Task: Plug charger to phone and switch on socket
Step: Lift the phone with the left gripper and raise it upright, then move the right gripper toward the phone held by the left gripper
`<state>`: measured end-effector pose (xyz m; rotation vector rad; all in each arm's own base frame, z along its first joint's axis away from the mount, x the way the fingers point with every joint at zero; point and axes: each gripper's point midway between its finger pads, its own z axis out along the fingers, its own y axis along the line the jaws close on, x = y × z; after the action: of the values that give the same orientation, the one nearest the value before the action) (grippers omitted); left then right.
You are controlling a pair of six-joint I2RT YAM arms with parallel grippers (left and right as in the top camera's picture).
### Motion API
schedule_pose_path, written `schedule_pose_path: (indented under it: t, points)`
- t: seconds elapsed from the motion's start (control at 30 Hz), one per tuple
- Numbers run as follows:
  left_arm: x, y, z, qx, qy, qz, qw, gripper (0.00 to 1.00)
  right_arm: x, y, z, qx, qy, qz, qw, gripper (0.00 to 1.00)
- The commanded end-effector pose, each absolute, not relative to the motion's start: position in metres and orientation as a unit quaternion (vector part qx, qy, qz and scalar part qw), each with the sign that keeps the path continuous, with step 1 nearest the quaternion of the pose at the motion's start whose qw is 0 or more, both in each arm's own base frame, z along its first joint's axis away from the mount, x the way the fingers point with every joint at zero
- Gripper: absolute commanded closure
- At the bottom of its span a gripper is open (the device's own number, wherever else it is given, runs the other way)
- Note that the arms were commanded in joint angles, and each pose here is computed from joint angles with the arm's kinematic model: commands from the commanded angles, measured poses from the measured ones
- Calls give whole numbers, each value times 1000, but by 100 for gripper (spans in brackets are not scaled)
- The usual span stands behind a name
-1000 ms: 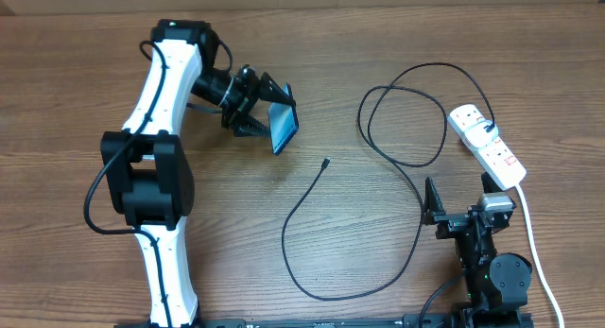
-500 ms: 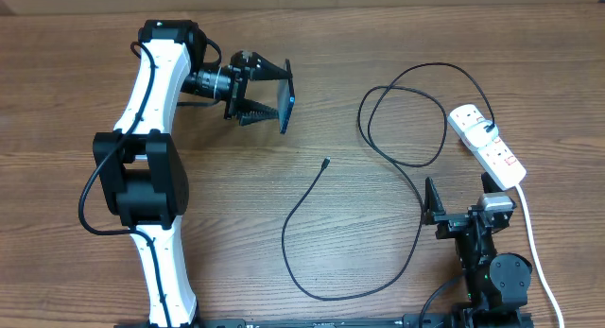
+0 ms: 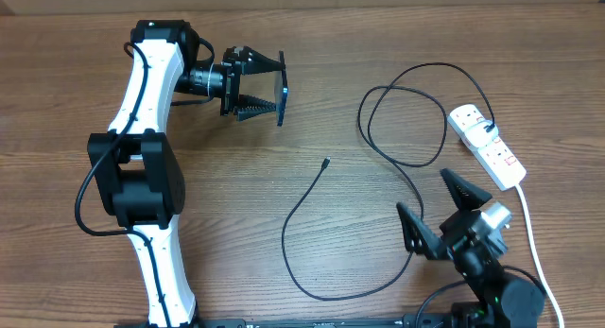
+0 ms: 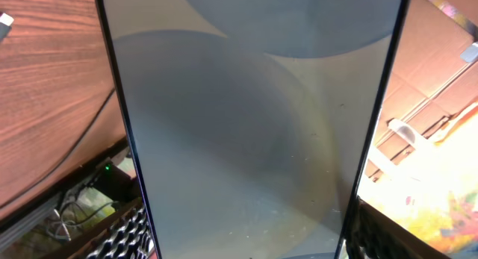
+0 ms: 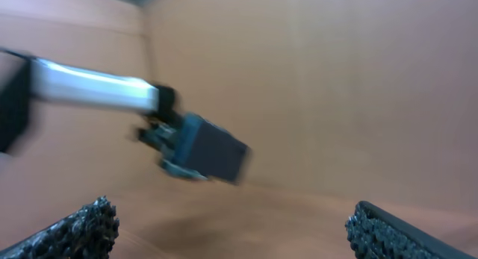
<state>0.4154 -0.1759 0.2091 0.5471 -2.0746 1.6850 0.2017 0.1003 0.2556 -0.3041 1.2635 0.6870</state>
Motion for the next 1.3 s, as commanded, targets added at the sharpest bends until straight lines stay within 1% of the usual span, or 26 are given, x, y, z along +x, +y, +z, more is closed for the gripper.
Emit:
schedule_pose_path:
  t: [0.0, 0.1, 0.2, 0.3, 0.37, 0.43, 0.57, 0.67, 0.73, 0.8, 0.9, 1.0, 1.07, 1.13, 1.27]
  points:
    - [422, -176, 229, 184, -719, 642, 191, 28, 177, 118, 281, -167, 556, 387, 716, 0]
    - [423, -176, 233, 180, -711, 654, 188, 28, 179, 115, 299, -145, 584, 383, 701, 0]
    - [424, -177, 236, 179, -706, 660, 186, 28, 190, 111, 307, -133, 645, 352, 665, 0]
    - [424, -177, 237, 179, -704, 661, 187, 28, 208, 103, 301, -128, 723, 296, 611, 0]
    - [424, -177, 237, 181, -703, 662, 188, 29, 220, 104, 291, -146, 765, 272, 565, 0]
    - [424, -177, 238, 181, -701, 663, 189, 29, 228, 113, 285, -138, 788, 311, 514, 0]
    - [424, -177, 238, 182, -701, 663, 190, 28, 233, 144, 269, -110, 797, 446, 391, 0]
    - [423, -177, 238, 183, -701, 662, 192, 28, 248, 153, 262, -97, 794, 490, 346, 0]
    - [423, -177, 238, 183, -701, 662, 192, 28, 256, 156, 256, -87, 805, 489, 325, 1]
    - [423, -177, 238, 183, -701, 662, 192, 28, 266, 158, 247, -68, 829, 458, 313, 1]
    - [423, -177, 238, 183, -701, 662, 192, 28, 277, 158, 240, -41, 881, 356, 307, 1]
    - [422, -179, 238, 182, -701, 662, 193, 28, 281, 160, 252, -37, 919, 232, 317, 1]
    - [422, -180, 238, 181, -702, 661, 194, 28, 287, 163, 269, -10, 929, 163, 333, 1]
    - [421, -181, 238, 180, -702, 661, 195, 28, 292, 173, 286, 17, 927, 132, 351, 0]
    - [421, -181, 238, 183, -701, 660, 199, 28, 304, 221, 309, -18, 912, 145, 384, 1]
